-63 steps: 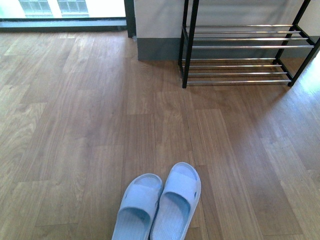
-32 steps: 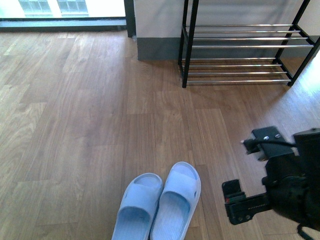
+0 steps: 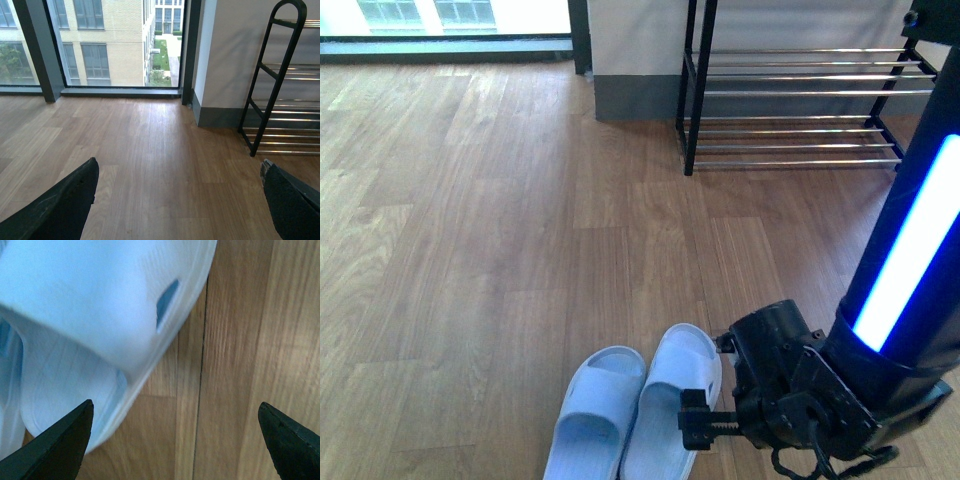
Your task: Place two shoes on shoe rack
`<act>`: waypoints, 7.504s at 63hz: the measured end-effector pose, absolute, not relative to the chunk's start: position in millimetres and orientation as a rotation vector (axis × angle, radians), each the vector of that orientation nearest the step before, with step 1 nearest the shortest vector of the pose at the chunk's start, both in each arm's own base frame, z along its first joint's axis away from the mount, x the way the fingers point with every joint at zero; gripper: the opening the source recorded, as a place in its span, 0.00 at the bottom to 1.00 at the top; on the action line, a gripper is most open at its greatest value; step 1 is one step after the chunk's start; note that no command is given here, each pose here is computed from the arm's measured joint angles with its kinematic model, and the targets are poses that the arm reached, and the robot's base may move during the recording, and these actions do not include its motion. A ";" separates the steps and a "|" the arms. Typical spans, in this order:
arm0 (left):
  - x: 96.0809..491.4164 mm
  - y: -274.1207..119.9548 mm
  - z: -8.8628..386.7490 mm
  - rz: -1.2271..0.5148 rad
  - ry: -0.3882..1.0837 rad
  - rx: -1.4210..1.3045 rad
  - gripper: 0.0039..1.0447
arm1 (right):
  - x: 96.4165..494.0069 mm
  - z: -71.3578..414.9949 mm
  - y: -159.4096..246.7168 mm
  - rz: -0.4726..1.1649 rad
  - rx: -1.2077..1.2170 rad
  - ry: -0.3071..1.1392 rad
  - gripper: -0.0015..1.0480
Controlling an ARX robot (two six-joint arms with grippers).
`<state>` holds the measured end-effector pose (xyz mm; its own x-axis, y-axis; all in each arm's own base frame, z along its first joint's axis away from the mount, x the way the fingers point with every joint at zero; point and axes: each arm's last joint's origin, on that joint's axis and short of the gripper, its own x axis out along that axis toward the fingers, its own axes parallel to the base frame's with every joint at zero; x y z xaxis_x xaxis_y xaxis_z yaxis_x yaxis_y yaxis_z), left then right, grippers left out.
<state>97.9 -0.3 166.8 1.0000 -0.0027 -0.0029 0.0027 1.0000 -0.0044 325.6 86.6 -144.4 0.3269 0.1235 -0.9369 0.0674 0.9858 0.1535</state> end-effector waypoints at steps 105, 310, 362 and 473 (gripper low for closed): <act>97.9 -0.3 166.8 -0.003 0.003 -0.004 0.91 | 221.9 97.2 -39.4 -0.158 0.278 0.669 0.02; 259.9 -77.8 -158.5 -0.148 1.174 0.400 0.91 | 150.2 161.5 -31.3 -0.161 0.321 0.424 0.02; 287.5 -81.3 -195.7 -0.105 1.140 0.344 0.28 | 150.2 161.5 -31.3 -0.161 0.321 0.424 0.02; 113.8 -13.8 232.1 0.070 0.393 0.115 0.02 | 150.2 161.5 -31.3 -0.161 0.321 0.424 0.02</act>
<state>113.8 -13.8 232.1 0.9213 0.0905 -0.3781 -0.0458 0.9910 0.1255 150.2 -31.3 161.5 0.8996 -0.0862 -0.4280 0.2189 0.9373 0.2713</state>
